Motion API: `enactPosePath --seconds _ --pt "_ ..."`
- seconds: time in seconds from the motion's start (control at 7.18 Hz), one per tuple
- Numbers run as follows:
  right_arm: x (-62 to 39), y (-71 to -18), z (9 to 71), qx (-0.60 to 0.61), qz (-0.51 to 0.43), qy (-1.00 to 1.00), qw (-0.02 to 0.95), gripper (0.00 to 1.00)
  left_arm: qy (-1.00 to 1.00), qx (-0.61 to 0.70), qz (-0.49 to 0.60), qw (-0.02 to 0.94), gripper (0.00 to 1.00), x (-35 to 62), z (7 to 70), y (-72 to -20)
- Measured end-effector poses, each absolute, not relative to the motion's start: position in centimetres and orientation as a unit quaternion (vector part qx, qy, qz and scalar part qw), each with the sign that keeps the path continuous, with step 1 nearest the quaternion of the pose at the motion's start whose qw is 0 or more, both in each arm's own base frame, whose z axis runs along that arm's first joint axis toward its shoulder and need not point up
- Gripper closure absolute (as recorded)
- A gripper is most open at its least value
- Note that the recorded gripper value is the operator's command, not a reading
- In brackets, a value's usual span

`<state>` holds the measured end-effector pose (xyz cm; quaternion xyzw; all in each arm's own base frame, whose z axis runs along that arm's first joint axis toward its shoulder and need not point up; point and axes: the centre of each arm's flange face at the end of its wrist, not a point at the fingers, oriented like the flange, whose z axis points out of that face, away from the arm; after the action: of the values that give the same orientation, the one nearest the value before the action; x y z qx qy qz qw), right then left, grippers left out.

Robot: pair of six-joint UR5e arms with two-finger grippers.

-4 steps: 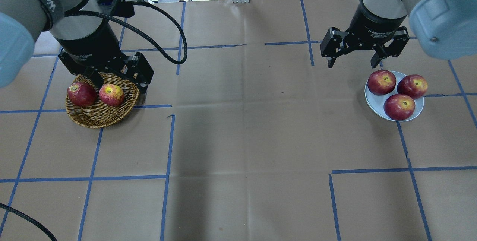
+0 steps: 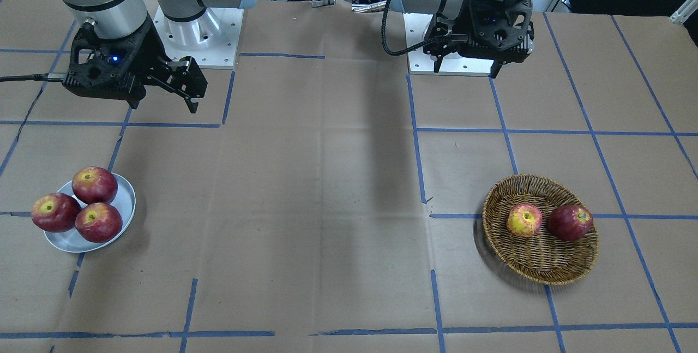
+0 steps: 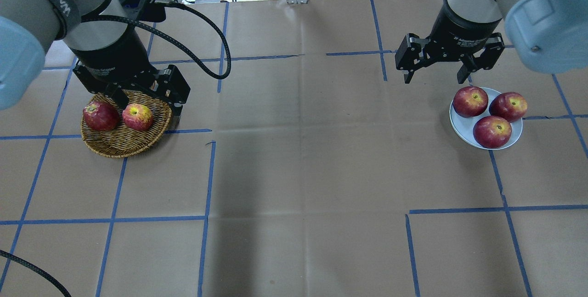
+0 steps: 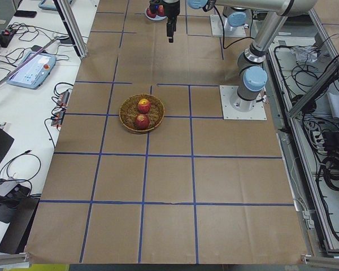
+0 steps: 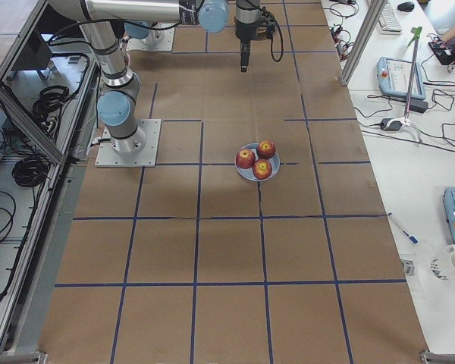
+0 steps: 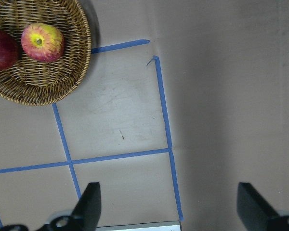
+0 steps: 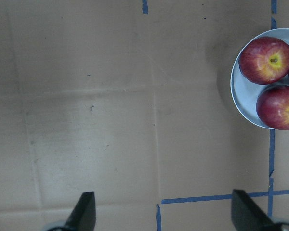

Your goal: Transfer apple from basket to plate

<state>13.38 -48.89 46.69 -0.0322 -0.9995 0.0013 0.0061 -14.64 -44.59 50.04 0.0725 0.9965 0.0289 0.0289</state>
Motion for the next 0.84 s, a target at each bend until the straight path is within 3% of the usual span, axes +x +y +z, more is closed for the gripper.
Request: enactPosePath --seconds 0.84 --pt "13.4 -48.8 46.8 -0.032 0.002 -0.999 0.006 0.00 0.996 0.082 0.020 0.025 0.00 -14.4 49.8 -45.2"
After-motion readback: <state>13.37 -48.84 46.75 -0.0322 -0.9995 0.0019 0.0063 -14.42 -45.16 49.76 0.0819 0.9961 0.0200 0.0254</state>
